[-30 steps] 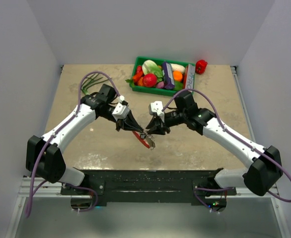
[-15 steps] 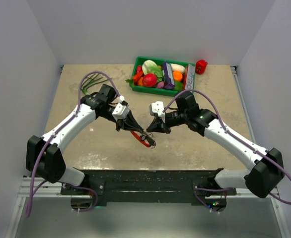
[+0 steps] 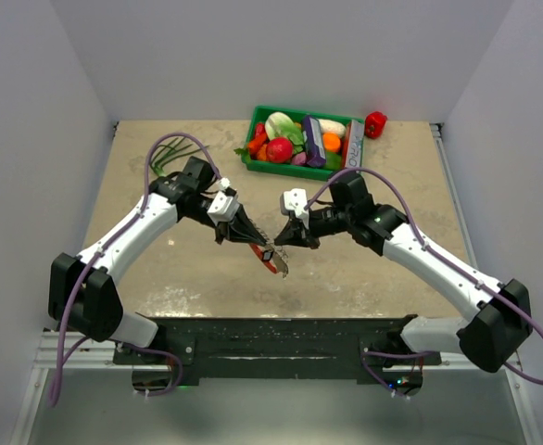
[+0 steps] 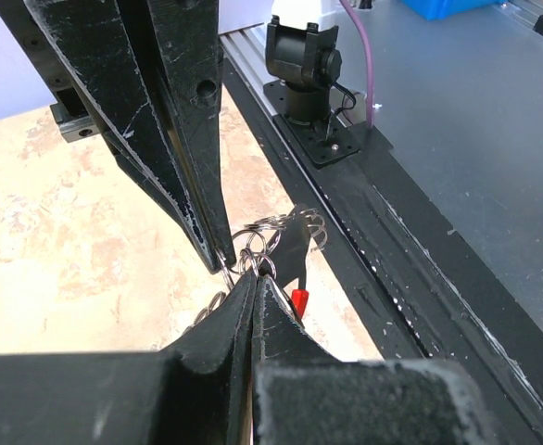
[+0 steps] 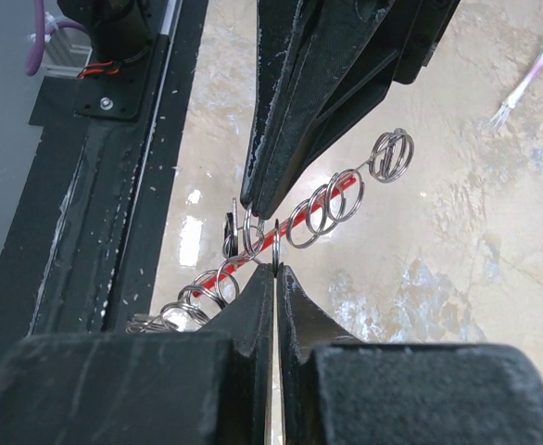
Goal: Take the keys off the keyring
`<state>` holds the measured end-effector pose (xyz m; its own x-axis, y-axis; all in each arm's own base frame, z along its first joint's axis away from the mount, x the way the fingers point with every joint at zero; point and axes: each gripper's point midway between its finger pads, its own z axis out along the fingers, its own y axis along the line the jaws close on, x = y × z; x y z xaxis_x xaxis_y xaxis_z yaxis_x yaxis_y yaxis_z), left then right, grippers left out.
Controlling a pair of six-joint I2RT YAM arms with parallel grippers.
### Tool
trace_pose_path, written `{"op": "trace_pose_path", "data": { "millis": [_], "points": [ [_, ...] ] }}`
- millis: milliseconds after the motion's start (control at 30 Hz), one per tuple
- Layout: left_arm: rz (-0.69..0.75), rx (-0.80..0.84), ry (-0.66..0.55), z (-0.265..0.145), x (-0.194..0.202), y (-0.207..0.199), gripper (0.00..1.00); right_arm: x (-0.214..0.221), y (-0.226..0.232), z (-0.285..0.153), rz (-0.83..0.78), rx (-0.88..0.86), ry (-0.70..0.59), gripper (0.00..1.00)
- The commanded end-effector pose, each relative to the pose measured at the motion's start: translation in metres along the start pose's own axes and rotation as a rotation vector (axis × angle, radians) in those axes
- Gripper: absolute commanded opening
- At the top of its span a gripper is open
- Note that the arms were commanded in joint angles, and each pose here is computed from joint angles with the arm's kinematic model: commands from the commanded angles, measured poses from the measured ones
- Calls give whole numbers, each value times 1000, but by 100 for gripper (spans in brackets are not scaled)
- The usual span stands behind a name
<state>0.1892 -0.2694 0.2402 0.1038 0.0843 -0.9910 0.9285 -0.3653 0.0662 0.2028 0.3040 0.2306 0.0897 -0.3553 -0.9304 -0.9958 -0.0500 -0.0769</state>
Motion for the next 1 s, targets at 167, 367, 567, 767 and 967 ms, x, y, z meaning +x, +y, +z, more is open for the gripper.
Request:
{"op": "trace_pose_path", "data": {
  "millis": [167,367,567,767,967],
  "points": [
    [53,44,-149,1,-32,-2,17,-35,-9,-17,-27,64,-69,0],
    [48,43,-146,2,-30,-1,27,-40,-7,-18,-19,56,-83,0],
    [41,45,-150,2,-28,1,33,-37,-10,-16,-10,68,-75,0],
    [24,46,-147,3,-26,4,33,-32,-17,-15,-9,101,-62,0],
    [27,45,-146,2,-29,6,33,-24,-22,-13,-6,122,-39,0]
  ]
}}
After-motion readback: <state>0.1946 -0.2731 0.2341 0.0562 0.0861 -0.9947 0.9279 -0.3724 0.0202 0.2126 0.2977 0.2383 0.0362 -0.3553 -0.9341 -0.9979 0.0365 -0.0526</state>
